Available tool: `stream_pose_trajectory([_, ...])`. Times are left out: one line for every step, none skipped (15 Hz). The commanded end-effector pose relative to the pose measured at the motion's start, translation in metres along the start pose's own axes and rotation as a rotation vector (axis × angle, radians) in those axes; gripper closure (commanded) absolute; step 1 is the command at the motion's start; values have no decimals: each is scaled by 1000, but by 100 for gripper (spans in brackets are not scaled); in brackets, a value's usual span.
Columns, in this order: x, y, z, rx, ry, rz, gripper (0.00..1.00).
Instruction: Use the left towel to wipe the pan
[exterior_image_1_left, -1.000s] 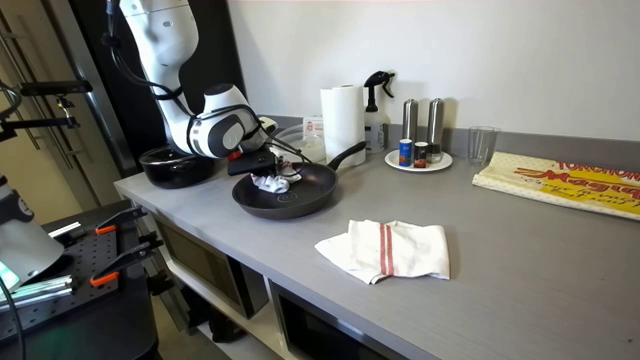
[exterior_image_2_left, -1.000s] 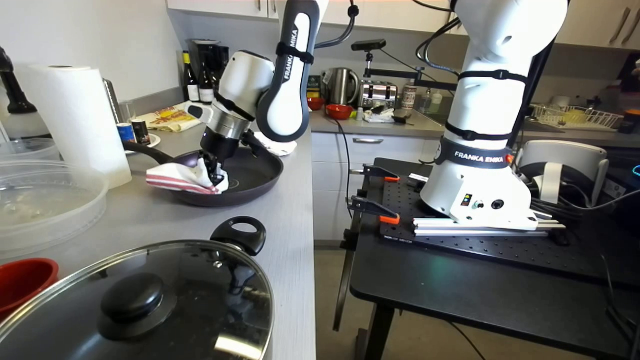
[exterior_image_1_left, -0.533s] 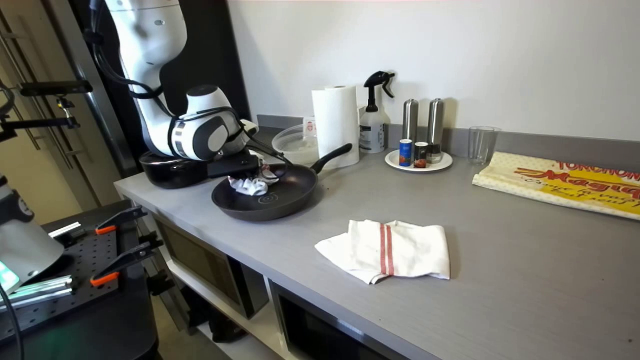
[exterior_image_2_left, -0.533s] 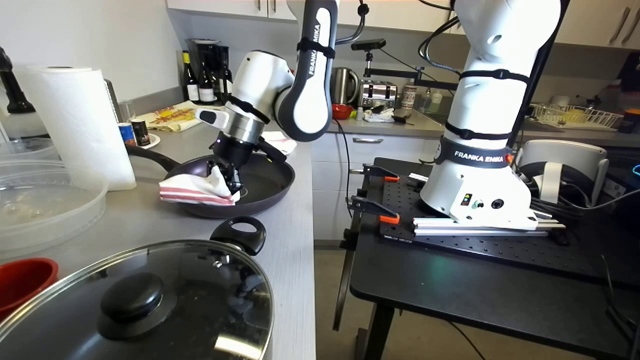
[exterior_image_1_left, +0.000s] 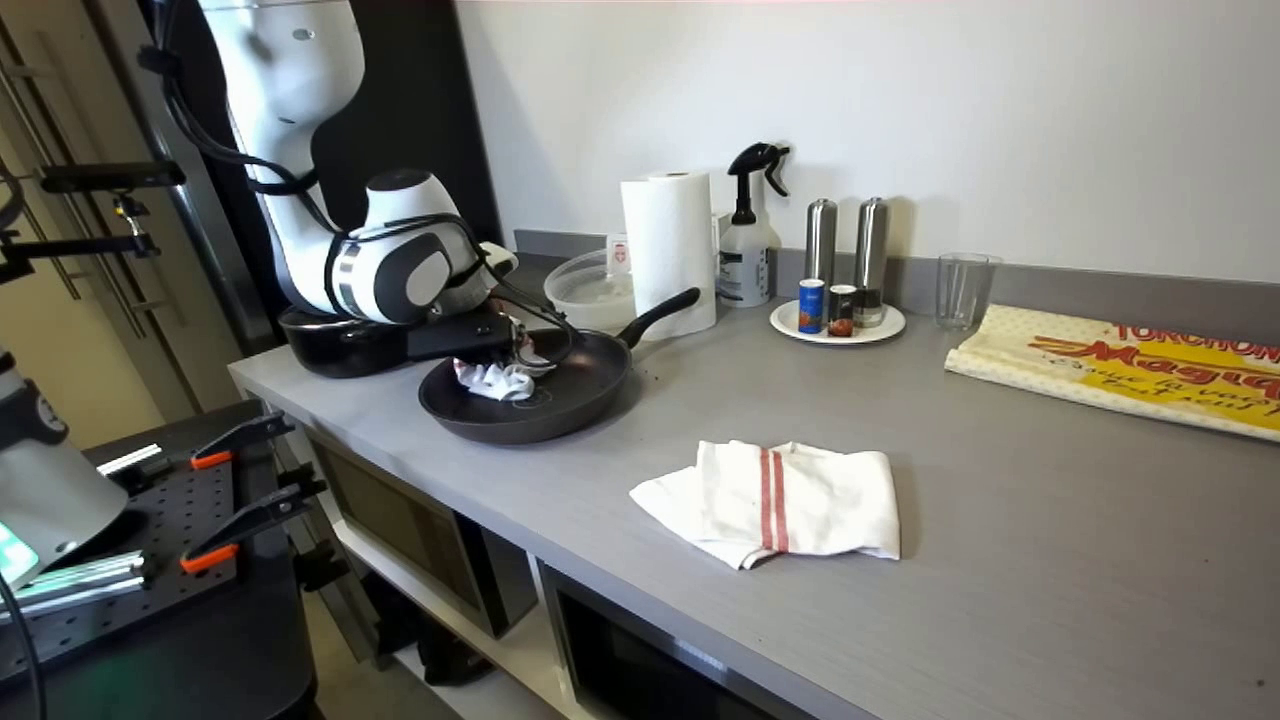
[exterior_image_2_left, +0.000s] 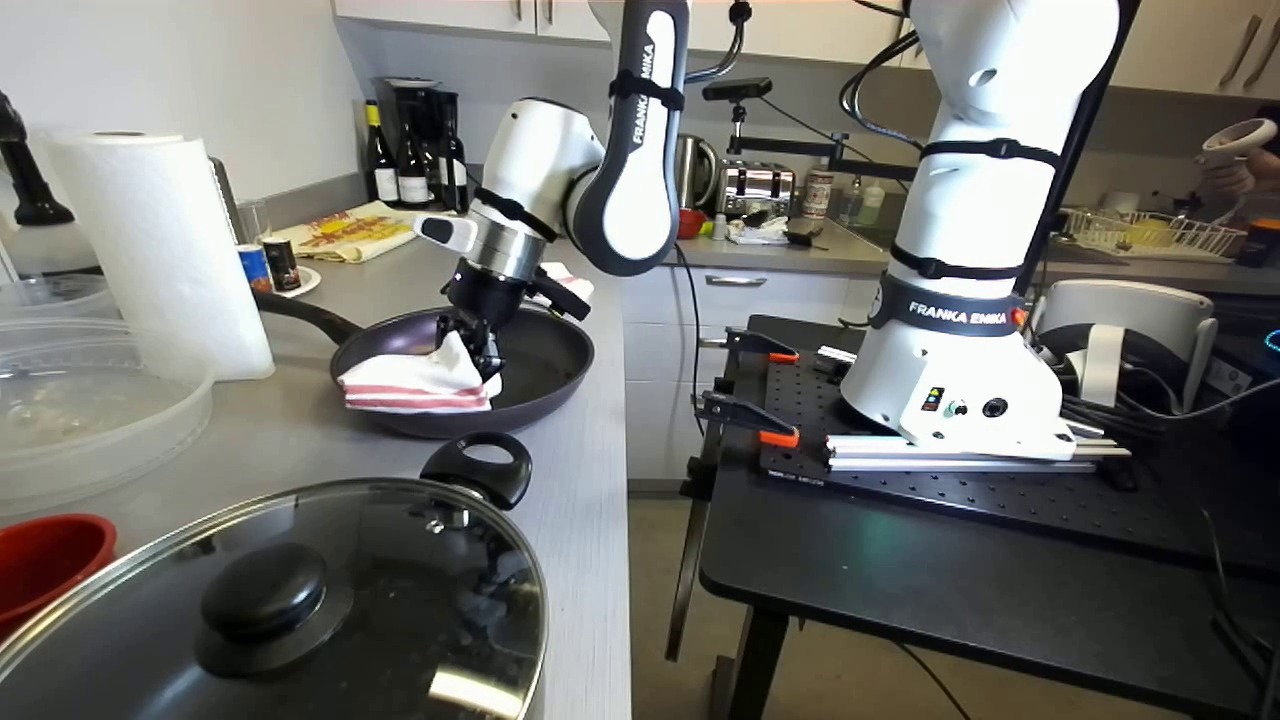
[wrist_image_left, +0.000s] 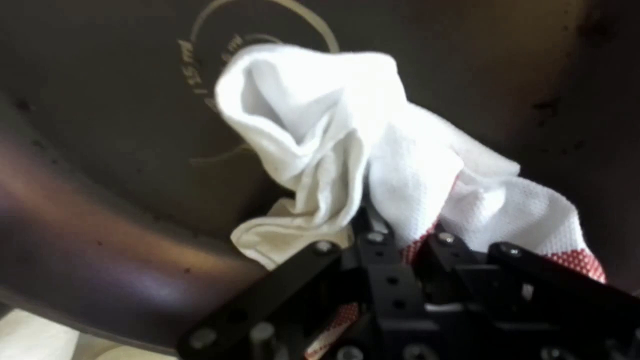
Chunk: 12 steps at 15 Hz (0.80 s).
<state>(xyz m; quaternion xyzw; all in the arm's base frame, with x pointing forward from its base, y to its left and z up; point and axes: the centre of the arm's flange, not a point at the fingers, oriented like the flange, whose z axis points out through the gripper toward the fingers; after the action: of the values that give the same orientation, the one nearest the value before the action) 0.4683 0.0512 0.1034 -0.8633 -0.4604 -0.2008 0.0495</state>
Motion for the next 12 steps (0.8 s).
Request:
stream_pose_trajectory([-33, 35, -2, -54, -74, 122, 97])
stream_pose_trajectory([-40, 46, -4, -79, -87, 164, 97])
stream_pose_trajectory([-47, 58, -5, -102, -101, 205, 97])
stream_pose_trajectory([-54, 69, -6, -122, -113, 244, 97])
stream_pose_trajectory([-61, 78, -9, -146, -126, 280, 97])
stream_pose_trajectory([-67, 84, -9, -168, -136, 315, 97])
stream_pose_trajectory([-72, 90, -12, -196, -146, 351, 97])
stream_pose_trajectory([-76, 94, -15, -223, -156, 384, 97])
stream_pose_trajectory([-79, 96, -18, -240, -161, 401, 97])
stream_pose_trajectory([-80, 97, -18, -253, -168, 409, 97])
stream_pose_trajectory([-79, 96, -18, -263, -178, 413, 97])
stream_pose_trajectory([-76, 94, -15, -262, -186, 403, 97])
